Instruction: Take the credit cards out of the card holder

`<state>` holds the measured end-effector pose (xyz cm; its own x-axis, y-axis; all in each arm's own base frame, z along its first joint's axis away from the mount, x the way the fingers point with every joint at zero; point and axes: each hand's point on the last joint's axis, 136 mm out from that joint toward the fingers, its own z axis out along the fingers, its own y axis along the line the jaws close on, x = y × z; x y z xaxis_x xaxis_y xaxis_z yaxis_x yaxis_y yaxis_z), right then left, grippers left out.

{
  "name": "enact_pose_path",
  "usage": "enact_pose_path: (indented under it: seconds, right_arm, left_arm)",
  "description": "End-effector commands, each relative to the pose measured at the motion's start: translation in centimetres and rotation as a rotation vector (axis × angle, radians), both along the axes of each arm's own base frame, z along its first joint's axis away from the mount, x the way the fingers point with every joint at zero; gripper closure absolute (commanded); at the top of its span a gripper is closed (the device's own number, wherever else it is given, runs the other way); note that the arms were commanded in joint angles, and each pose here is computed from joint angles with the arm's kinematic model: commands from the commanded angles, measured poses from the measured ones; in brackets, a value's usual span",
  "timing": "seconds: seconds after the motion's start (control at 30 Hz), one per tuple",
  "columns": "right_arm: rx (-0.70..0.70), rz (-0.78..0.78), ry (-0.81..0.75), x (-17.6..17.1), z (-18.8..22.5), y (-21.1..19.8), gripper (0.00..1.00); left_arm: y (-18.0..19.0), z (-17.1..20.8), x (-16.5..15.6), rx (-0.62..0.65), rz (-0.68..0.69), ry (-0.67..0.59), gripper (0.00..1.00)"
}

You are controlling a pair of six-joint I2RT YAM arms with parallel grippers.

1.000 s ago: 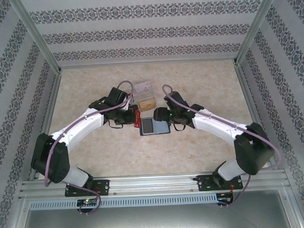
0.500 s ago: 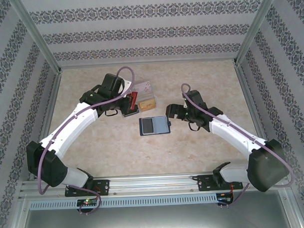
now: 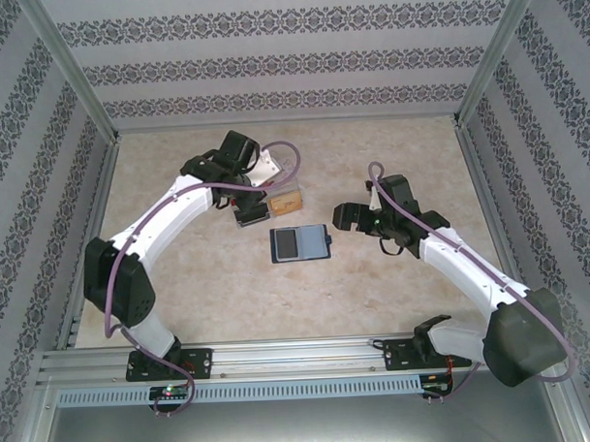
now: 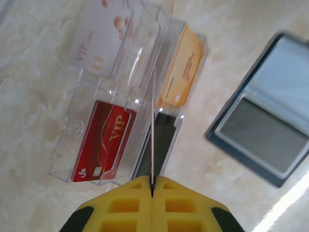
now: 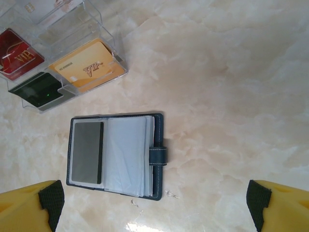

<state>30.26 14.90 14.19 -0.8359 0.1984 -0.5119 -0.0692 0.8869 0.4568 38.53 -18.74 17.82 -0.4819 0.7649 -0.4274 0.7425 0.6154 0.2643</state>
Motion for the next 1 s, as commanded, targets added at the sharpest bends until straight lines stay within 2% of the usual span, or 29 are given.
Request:
enact_pose_path:
  seconds: [0.0,0.3,0.57,0.77,0.97]
  right_arm:
    - [0.005,0.032,0.025,-0.6,-0.6,0.0,0.02]
    - [0.013,0.002,0.088,0.2,-2.1,0.0,0.02]
    - [0.039,-0.040,0.130,1.3,-2.0,0.4,0.02]
    - [0.071,-0.071,0.139,2.1,-1.6,0.8,0.02]
    - [0.085,-0.077,0.140,2.8,-1.5,1.3,0.02]
  left_arm:
    - [2.2,-1.0,0.5,0.193,-0.063,0.022,1.00]
    - [3.5,-2.0,3.5,0.393,-0.125,0.055,1.00]
    - [4.5,-2.9,5.0,0.370,-0.141,0.098,1.00]
    - [4.7,-3.5,4.2,0.356,-0.132,0.158,1.00]
    - [4.4,-3.6,4.2,0.342,-0.167,0.163,1.00]
